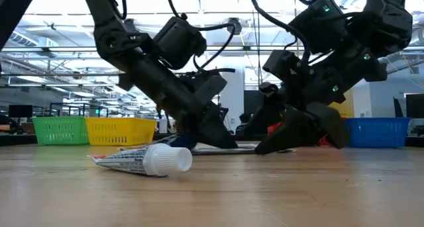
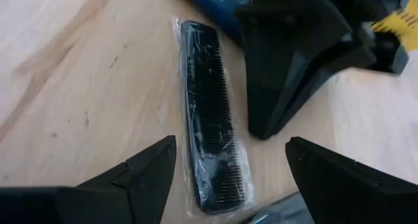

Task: Pick & Place Travel size toiletries
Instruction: Put the comb into the blue bin

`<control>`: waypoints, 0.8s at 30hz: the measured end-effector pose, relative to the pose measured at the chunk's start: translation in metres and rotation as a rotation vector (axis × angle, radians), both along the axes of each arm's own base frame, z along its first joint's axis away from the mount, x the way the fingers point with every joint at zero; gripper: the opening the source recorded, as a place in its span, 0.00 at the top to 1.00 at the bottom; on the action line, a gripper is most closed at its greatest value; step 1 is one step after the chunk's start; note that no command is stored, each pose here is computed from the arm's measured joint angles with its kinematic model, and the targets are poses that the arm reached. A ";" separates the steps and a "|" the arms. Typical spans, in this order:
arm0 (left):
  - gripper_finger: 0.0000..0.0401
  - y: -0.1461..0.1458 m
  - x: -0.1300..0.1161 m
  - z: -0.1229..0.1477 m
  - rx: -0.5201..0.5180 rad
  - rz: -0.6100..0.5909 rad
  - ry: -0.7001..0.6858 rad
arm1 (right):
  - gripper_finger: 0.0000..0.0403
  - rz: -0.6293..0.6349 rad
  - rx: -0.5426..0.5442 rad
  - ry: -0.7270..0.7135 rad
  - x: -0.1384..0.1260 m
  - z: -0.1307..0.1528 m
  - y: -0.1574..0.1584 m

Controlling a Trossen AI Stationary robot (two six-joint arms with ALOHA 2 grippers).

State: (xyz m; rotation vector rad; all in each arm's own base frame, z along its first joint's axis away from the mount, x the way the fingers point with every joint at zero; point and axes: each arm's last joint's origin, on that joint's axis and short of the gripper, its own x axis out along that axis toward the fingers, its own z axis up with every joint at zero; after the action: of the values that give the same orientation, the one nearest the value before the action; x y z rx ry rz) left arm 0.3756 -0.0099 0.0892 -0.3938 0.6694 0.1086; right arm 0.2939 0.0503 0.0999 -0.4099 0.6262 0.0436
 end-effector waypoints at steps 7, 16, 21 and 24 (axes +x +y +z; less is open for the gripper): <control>0.98 -0.001 0.001 -0.004 -0.003 -0.009 0.012 | 0.31 0.022 -0.088 0.020 -0.001 -0.001 -0.003; 0.99 -0.004 0.001 -0.008 -0.005 -0.027 0.021 | 0.31 0.056 -0.177 0.027 0.000 -0.001 -0.004; 0.98 -0.007 0.001 -0.013 -0.004 -0.037 0.032 | 0.31 0.061 -0.187 0.029 0.000 -0.001 -0.004; 1.00 -0.009 0.001 -0.013 -0.001 -0.047 0.032 | 0.31 0.069 -0.200 0.028 0.000 0.000 -0.004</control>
State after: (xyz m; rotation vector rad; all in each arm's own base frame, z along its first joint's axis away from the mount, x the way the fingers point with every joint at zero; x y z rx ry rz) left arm 0.3764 -0.0192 0.0760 -0.3777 0.7094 0.0703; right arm 0.2936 0.0464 0.0995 -0.6247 0.6464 0.0524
